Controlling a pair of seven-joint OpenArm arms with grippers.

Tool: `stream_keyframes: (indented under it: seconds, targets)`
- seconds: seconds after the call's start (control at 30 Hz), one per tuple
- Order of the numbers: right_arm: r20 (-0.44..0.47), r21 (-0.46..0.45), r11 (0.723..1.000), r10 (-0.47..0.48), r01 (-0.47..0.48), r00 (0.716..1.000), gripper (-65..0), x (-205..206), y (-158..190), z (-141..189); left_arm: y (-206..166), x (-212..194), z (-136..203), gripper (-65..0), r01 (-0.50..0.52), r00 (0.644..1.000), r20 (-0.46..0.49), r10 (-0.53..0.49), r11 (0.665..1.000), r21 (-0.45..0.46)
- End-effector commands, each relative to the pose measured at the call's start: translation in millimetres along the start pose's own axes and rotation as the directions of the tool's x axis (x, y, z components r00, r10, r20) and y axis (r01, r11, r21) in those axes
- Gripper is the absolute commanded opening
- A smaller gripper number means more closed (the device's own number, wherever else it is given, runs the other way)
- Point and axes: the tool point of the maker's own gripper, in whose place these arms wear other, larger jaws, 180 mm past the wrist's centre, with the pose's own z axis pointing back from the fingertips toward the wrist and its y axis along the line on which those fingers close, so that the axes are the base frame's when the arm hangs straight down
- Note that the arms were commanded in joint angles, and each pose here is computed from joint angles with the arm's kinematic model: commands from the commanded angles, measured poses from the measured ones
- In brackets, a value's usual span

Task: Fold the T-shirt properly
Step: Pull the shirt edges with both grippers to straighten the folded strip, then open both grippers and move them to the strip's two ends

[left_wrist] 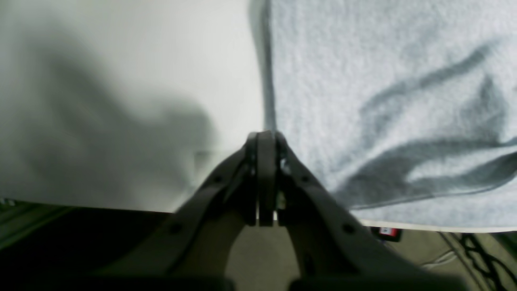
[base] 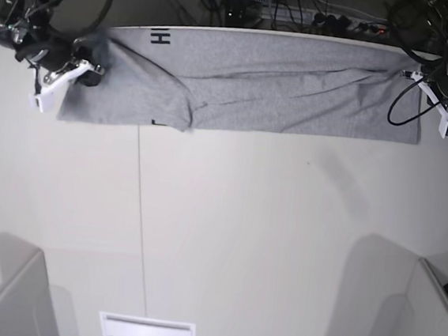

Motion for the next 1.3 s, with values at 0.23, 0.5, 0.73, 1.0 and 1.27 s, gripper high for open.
stream_keyframes:
  seconds: [0.23,0.5,0.73,1.0,1.27]
  targets:
    - [-0.038,-0.119,0.986,0.11,-0.114,0.993,-65.0,3.1,-10.5,-33.9,-30.3,-10.3,-49.9,-65.0,0.035,0.997,-0.061,-0.038,0.998,-0.05]
    - [-0.049,-0.201,0.976,0.078,-0.086,0.996,-65.0,22.8,-40.7,-65.2,-49.0,6.2,-98.3,-65.0,0.05,0.992,-0.108,-0.06,0.994,-0.098]
    - [0.035,-0.24,0.96,0.155,-0.142,0.987,-65.0,68.7,-31.6,-53.9,-41.8,52.8,-79.1,-65.0,0.065,0.997,-0.039,-0.067,0.997,-0.047]
    - [0.23,-0.25,0.945,0.272,-0.213,0.934,-65.0,108.3,12.9,-9.9,-8.2,78.8,-18.7,-65.0,0.151,0.988,0.016,-0.154,0.982,0.112]
    - [0.194,-0.154,0.942,0.325,-0.298,0.926,-65.0,59.2,43.8,-15.7,33.1,39.9,-7.8,-65.0,0.053,0.998,-0.043,-0.046,0.98,0.192]
